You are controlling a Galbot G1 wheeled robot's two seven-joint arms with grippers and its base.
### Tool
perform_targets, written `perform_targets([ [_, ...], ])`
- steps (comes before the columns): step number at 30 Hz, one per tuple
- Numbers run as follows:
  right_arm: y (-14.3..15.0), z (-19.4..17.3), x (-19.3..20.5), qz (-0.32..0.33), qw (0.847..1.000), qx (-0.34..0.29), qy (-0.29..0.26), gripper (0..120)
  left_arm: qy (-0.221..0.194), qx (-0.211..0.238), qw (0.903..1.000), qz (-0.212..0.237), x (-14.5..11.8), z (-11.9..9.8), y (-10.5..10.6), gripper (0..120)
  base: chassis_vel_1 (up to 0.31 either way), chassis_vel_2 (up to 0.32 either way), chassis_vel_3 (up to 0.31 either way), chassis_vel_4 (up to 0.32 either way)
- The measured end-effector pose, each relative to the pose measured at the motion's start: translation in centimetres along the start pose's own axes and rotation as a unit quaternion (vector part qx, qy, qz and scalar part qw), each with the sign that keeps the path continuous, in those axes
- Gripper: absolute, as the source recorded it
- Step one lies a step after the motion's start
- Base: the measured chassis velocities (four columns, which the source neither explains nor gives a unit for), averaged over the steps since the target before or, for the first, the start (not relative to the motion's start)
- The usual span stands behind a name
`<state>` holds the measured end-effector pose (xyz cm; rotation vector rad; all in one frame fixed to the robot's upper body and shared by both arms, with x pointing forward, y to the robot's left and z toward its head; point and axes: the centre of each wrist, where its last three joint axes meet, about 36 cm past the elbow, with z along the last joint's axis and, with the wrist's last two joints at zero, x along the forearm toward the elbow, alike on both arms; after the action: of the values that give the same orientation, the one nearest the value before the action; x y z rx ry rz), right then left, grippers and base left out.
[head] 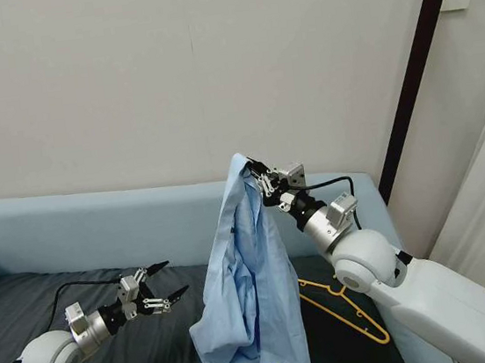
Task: Pick up the clothes from the sofa and hang them on the clothes hanger.
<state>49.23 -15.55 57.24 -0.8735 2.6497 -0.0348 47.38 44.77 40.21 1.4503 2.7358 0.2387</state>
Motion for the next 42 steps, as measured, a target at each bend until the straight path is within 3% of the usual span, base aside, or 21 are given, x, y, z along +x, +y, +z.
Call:
perform_targets([
  [6, 0.2, 0.0, 0.2, -0.002, 1.000, 0.000, 0.003, 0, -0.002, 0.011, 0.9997, 0.020, -1.4, 1.3, -0.5, 88, 0.000, 0.000, 0.000, 0.000],
  [14, 0.0, 0.3, 1.3, 0.001, 1.000, 0.001, 0.014, 0, 0.001, 0.023, 0.9994, 0.027, -2.6, 2.4, -0.8, 60, 0.000, 0.000, 0.000, 0.000],
  [18, 0.1, 0.2, 1.5, 0.000, 1.000, 0.000, 0.014, 0, 0.003, 0.028, 0.9990, 0.035, -3.5, 2.7, -1.0, 54, 0.000, 0.000, 0.000, 0.000],
  [21, 0.0, 0.2, 1.5, 0.000, 1.000, 0.001, 0.015, 0, 0.005, 0.034, 0.9985, 0.042, -4.1, 3.0, -1.3, 55, 0.000, 0.000, 0.000, 0.000],
  [28, 0.0, 0.0, 1.5, -0.001, 1.000, 0.000, 0.014, 0, 0.010, 0.053, 0.9967, 0.061, -5.6, 3.8, -2.6, 69, 0.000, 0.000, 0.000, 0.000],
  [30, 0.1, 0.0, 1.4, -0.002, 1.000, -0.001, 0.014, 0, 0.011, 0.056, 0.9965, 0.062, -5.8, 4.0, -2.7, 68, 0.000, 0.000, 0.000, 0.000],
  [42, -0.1, -0.3, 1.6, 0.002, 1.000, -0.003, 0.017, 0, 0.008, 0.075, 0.9947, 0.069, -8.3, 5.3, -3.7, 24, 0.000, 0.000, 0.000, 0.000],
])
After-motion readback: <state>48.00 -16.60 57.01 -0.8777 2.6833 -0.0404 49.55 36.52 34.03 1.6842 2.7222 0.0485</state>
